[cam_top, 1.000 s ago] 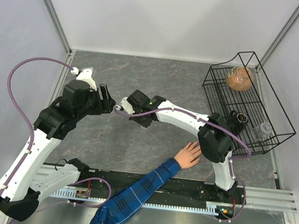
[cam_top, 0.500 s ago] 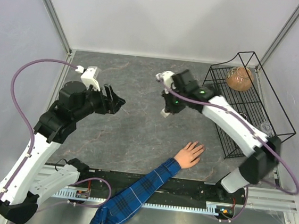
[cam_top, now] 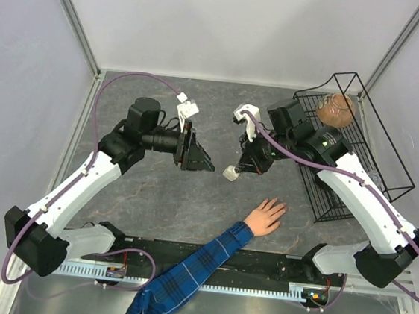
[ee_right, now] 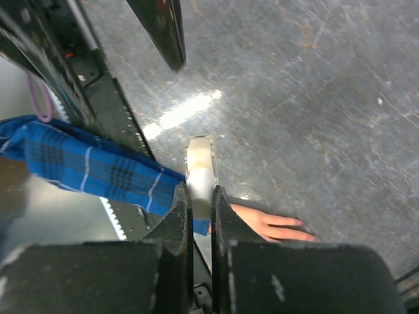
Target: Paint the nails
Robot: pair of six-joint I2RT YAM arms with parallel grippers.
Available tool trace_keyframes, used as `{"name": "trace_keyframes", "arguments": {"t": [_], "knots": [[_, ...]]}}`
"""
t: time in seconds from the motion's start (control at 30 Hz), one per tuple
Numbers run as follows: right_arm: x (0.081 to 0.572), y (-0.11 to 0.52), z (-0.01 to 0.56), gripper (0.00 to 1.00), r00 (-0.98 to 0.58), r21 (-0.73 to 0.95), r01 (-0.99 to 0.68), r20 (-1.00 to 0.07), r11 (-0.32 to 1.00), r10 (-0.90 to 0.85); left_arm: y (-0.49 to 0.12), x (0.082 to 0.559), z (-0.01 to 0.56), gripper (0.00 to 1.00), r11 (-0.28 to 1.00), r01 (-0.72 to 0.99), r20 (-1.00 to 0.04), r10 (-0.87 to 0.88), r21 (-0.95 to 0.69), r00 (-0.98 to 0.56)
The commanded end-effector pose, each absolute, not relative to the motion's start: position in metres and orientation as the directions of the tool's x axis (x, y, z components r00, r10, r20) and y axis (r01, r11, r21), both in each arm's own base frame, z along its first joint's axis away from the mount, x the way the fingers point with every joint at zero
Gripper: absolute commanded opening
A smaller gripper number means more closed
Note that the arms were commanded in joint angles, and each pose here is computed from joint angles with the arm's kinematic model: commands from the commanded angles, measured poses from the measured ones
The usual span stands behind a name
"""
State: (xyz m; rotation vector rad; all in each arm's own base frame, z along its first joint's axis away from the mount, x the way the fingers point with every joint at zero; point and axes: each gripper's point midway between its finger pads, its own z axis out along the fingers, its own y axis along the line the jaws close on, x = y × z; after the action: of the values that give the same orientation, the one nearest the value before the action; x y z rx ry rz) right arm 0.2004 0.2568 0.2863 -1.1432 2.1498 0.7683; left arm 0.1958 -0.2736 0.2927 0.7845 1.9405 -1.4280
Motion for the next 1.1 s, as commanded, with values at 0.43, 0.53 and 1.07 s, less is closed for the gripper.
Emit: {"name": "trace_keyframes", "arguments": {"t": [0.43, 0.53, 1.07], "knots": [[0.177, 0.280, 0.343, 0.00, -0.396, 0.295, -0.913, -0.803, 0.280, -0.445, -0.312, 0.165, 0.315, 0.63, -0.063, 0.918, -0.913, 0.158, -0.391, -0.377], [0.176, 0.281, 0.344, 0.00, -0.394, 0.297, -0.915, -0.805, 0.273, -0.443, -0.315, 0.161, 0.318, 0.62, -0.098, 0.915, -0.914, 0.162, -0.390, -0.372], [0.182, 0.282, 0.352, 0.00, -0.445, 0.322, -0.885, -0.801, 0.337, -0.402, -0.312, 0.154, 0.313, 0.63, -0.075, 0.926, -0.919, 0.177, -0.370, -0.352]]}}
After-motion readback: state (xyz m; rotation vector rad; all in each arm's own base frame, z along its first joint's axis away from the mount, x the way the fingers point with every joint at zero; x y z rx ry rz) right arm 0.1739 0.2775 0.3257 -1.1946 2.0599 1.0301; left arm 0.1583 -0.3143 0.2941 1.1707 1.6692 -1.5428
